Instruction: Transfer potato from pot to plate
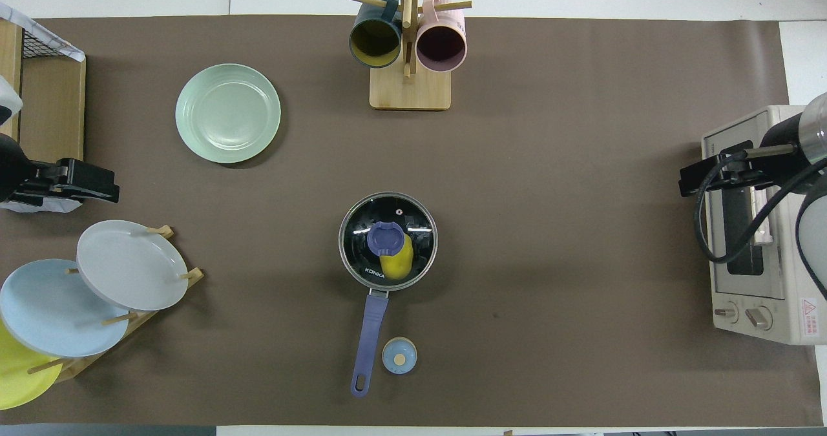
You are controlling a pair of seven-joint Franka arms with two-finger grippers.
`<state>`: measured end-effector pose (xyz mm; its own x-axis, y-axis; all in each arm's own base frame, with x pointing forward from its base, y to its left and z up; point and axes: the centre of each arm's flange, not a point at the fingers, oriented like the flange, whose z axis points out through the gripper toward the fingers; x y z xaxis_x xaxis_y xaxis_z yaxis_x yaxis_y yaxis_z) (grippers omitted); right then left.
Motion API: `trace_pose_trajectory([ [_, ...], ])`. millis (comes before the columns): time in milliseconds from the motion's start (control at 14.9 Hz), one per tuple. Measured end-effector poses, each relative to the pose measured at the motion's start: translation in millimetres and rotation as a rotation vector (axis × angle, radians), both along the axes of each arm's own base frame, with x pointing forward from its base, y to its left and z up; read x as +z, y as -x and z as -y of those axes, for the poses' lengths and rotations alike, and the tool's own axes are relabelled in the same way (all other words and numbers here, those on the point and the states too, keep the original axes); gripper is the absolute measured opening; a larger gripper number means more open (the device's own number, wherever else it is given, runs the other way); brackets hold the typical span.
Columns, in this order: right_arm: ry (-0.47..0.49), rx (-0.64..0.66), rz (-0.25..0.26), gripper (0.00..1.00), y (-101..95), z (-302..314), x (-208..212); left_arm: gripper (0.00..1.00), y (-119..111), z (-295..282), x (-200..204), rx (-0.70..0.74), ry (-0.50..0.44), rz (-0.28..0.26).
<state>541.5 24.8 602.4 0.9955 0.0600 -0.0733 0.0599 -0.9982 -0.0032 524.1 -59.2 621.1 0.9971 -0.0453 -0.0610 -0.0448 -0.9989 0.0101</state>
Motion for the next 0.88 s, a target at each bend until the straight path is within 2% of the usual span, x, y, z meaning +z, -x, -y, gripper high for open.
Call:
trace_pose_trajectory([
  [673, 0.0, 0.007, 0.0, 1.0, 0.3, -3.8, 0.2, 1.0, 0.0, 0.0, 0.0, 0.0, 0.0, 0.0],
  [875, -0.002, 0.027, 0.032, 1.0, -2.6, -14.8, 2.7, 1.0, 0.0, 0.0, 0.0, 0.0, 0.0, 0.0],
])
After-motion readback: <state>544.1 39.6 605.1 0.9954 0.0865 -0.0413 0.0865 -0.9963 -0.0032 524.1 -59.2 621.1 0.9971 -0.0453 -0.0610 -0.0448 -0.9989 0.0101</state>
